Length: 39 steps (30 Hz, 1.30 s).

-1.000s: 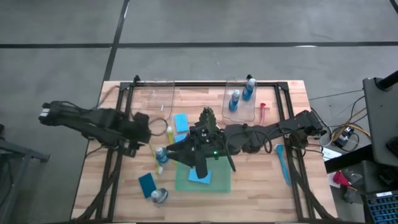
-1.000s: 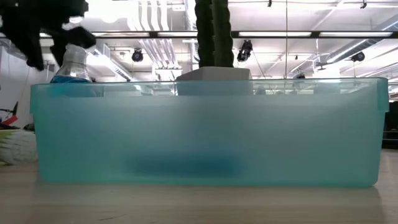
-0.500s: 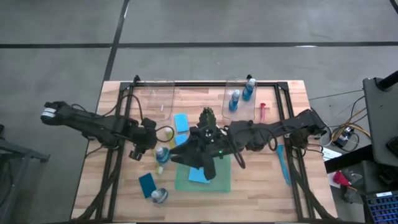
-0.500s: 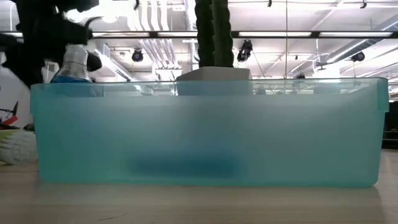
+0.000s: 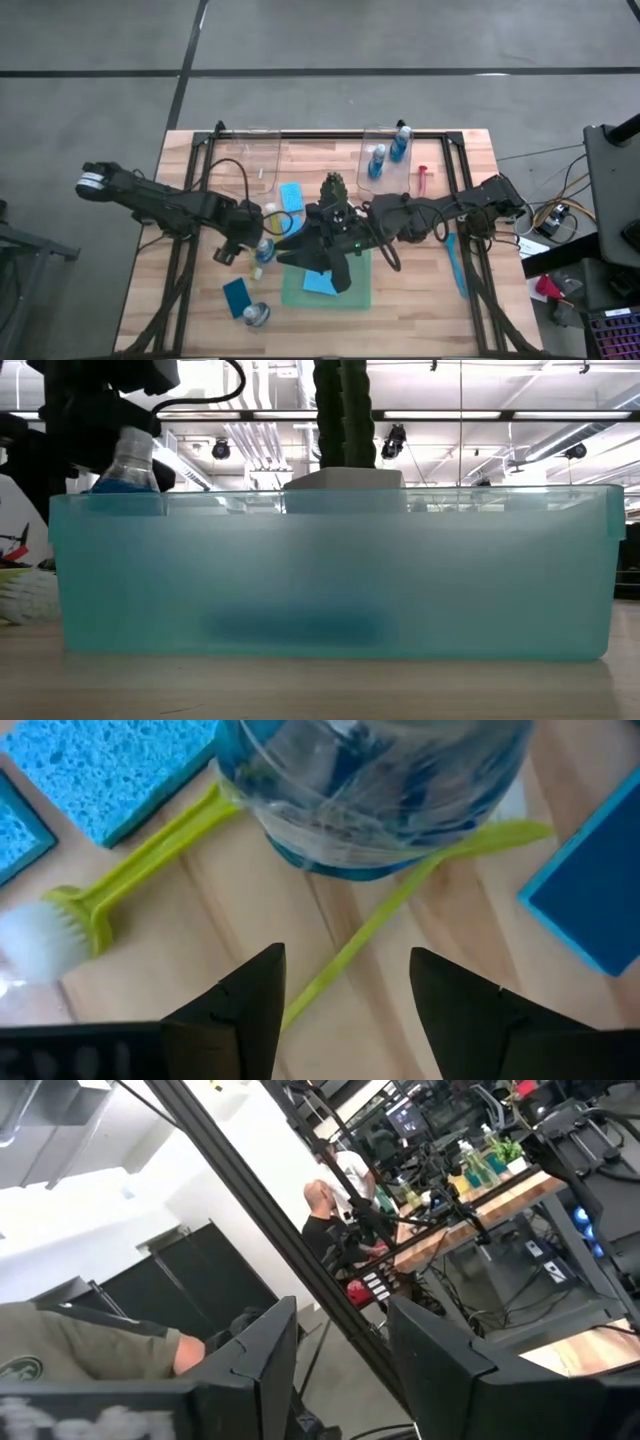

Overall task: Pick & Place Kitchen Sink Supplies
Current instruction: Put the left green dish brush into the left transparent bin

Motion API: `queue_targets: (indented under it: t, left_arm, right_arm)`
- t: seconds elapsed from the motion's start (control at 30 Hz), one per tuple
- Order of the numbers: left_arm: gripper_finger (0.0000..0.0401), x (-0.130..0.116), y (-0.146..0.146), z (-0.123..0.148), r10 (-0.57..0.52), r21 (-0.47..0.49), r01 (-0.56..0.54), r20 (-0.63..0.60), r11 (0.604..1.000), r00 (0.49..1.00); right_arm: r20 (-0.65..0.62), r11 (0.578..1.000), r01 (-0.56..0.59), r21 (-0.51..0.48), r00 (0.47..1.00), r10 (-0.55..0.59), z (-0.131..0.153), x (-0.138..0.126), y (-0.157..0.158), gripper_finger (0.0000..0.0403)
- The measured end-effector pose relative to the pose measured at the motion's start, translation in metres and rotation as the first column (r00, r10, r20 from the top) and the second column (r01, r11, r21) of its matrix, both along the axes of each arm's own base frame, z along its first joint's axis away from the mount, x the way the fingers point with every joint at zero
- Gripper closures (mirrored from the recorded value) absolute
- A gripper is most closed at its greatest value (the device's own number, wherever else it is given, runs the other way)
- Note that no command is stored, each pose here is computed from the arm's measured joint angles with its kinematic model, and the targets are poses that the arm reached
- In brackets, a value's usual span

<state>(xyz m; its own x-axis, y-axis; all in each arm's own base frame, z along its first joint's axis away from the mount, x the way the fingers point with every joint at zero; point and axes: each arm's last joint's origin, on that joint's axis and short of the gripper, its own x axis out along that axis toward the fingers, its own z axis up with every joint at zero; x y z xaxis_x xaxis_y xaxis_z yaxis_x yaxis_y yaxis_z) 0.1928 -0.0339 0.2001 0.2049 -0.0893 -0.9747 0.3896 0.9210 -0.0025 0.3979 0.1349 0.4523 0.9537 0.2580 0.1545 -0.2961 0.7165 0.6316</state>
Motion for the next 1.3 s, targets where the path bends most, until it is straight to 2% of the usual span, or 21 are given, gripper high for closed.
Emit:
queue_targets:
  t: [0.3,0.53,0.63,0.87,1.03,1.2,1.3]
  left_arm:
    - [0.0195,0.009,-0.002,-0.016,-0.017,-0.017,0.016,-0.078,1.000,0.997]
    - [0.0195,0.017,-0.007,-0.026,-0.019,-0.131,0.015,-0.026,0.991,0.999]
    - [0.0195,0.016,-0.007,-0.025,-0.013,-0.135,0.009,-0.022,0.991,1.000]
    - [0.0195,0.011,-0.004,-0.023,-0.021,-0.084,0.019,-0.023,0.996,1.000]
    - [0.0195,0.006,-0.002,-0.020,0.010,-0.033,-0.012,-0.045,0.999,0.999]
    - [0.0195,-0.003,0.000,-0.013,-0.032,0.001,0.032,-0.052,0.999,0.998]
    - [0.0195,-0.006,0.002,-0.008,-0.026,0.035,0.026,-0.016,0.999,1.000]
  right_arm:
    - [-0.001,1.000,-0.021,-0.014,1.000,0.021,0.000,0.000,0.001,0.0258]
    - [-0.001,1.000,-0.018,-0.019,1.000,0.018,-0.001,0.000,0.000,0.0256]
    - [0.000,1.000,-0.018,-0.018,1.000,0.018,0.000,0.000,0.000,0.0254]
    - [0.001,1.000,-0.018,-0.018,1.000,0.018,0.000,0.000,0.000,0.0266]
    - [0.001,1.000,-0.018,-0.018,1.000,0.018,0.000,0.000,0.000,0.0273]
    - [0.000,1.000,-0.017,-0.019,1.000,0.017,-0.001,0.000,0.000,0.0275]
    - [-0.009,1.000,-0.017,-0.027,1.000,0.016,-0.002,0.000,0.000,0.0270]
